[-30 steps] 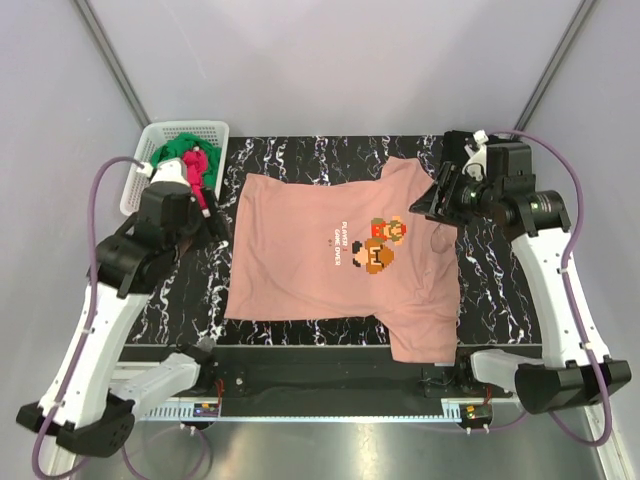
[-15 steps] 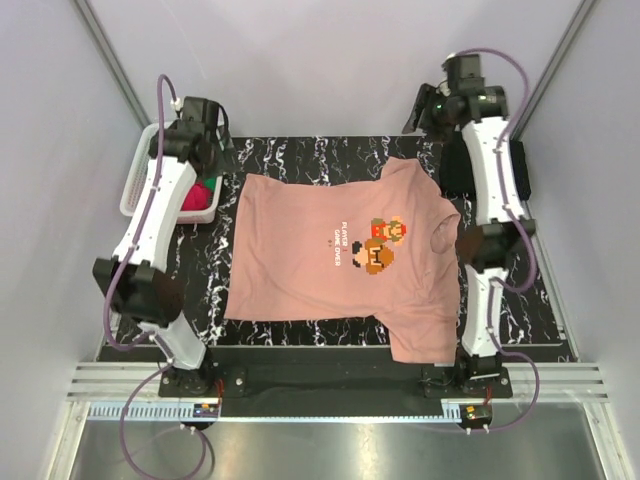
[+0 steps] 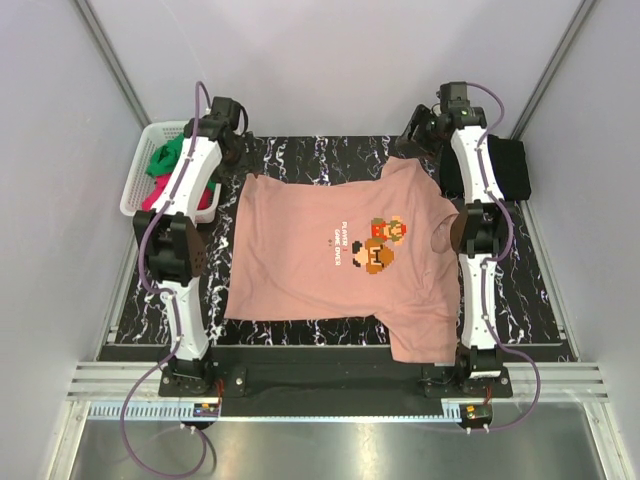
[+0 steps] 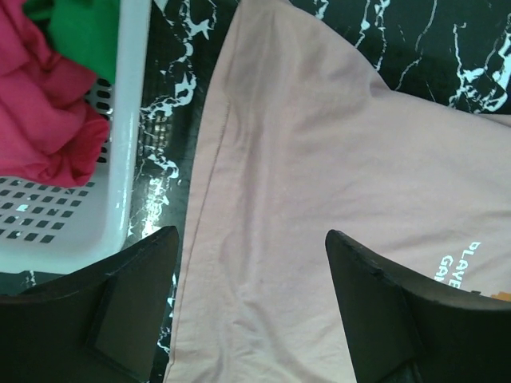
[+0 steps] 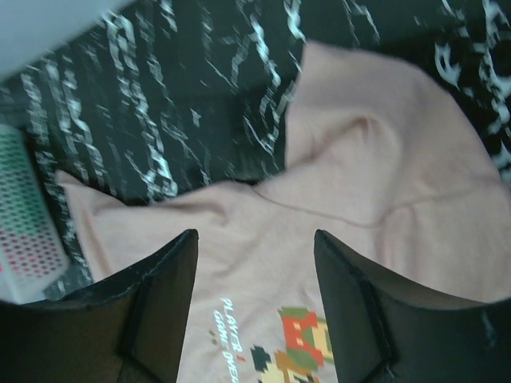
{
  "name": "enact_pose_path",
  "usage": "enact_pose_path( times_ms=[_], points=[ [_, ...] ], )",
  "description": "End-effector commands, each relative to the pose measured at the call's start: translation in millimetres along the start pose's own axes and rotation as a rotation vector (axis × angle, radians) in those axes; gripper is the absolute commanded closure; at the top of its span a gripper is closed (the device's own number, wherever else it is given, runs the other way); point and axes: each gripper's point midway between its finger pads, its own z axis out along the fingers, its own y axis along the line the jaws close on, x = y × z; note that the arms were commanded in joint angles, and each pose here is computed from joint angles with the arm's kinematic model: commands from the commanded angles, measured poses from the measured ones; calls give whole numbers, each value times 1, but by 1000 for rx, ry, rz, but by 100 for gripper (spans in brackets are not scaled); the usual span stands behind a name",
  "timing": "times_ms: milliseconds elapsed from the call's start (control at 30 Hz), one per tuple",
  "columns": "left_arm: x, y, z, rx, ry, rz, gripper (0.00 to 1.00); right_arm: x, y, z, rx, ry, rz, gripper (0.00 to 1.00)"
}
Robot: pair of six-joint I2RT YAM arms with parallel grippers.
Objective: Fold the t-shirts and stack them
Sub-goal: Fold the tshirt
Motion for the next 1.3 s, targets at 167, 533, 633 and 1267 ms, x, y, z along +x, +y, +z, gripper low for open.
enact_pose_path(
  times_ms=[167, 533, 633, 1267],
  points=[
    [6, -24, -3, 134, 20, 12, 22, -98, 20, -8, -258, -308, 8, 31],
    [0, -40, 43, 155, 62, -16, 21, -87, -9, 31, -398, -189, 139, 28],
    [-14, -46, 60, 185, 58, -75, 22, -79, -3, 36, -489, -137, 156, 27],
    [8, -47, 62, 168, 89, -38, 25, -40, -47, 71, -311, -41, 158, 22]
  ],
)
